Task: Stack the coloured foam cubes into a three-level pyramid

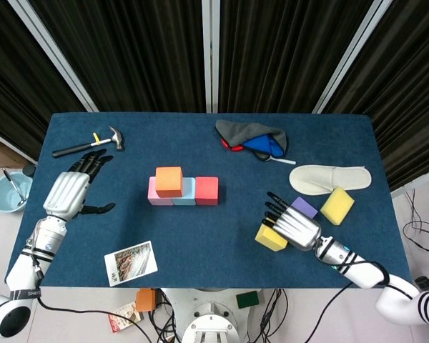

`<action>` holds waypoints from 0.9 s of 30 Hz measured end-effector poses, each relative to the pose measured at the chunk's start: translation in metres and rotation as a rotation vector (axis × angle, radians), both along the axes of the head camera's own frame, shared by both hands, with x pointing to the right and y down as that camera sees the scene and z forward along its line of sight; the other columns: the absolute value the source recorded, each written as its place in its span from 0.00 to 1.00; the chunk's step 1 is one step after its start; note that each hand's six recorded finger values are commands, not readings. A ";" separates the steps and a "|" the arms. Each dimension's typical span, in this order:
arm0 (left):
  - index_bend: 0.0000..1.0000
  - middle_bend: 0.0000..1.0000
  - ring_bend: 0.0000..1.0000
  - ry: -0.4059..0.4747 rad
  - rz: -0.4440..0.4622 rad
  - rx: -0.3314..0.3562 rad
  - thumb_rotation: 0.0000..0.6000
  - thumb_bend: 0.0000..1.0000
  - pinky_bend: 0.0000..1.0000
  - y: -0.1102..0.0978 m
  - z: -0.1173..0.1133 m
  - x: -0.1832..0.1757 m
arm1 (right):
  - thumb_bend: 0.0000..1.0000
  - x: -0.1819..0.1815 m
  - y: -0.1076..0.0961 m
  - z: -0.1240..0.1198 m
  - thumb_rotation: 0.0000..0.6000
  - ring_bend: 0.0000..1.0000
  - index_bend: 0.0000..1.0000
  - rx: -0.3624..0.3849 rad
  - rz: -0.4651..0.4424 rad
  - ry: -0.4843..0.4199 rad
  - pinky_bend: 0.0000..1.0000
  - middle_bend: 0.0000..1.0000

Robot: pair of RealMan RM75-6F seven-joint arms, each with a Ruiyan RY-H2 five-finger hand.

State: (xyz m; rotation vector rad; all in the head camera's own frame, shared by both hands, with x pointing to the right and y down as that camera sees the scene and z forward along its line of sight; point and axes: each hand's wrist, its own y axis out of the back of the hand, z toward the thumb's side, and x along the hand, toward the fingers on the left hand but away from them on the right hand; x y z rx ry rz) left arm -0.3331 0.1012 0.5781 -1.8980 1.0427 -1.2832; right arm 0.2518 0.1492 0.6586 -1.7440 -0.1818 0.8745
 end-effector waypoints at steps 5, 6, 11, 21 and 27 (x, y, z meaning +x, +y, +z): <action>0.11 0.04 0.03 -0.001 -0.038 -0.005 0.94 0.11 0.18 0.009 0.003 -0.017 | 0.13 -0.013 -0.032 -0.017 1.00 0.22 0.61 -0.025 0.201 -0.088 0.10 0.48; 0.11 0.04 0.03 -0.001 -0.043 -0.006 0.94 0.11 0.18 0.010 0.004 -0.019 | 0.13 -0.015 -0.038 -0.019 1.00 0.22 0.61 -0.027 0.235 -0.094 0.10 0.48; 0.12 0.04 0.03 -0.034 -0.044 -0.003 0.97 0.11 0.18 0.018 0.009 -0.031 | 0.13 -0.029 -0.068 -0.029 1.00 0.22 0.61 -0.036 0.399 -0.080 0.11 0.46; 0.13 0.06 0.03 -0.160 0.041 0.056 1.00 0.11 0.18 0.035 0.026 -0.033 | 0.12 -0.087 -0.109 -0.031 1.00 0.22 0.59 -0.120 0.576 0.045 0.11 0.45; 0.13 0.06 0.03 -0.141 0.047 0.062 0.99 0.11 0.18 0.039 0.026 -0.032 | 0.12 -0.156 -0.117 -0.037 1.00 0.22 0.57 -0.161 0.565 0.113 0.08 0.44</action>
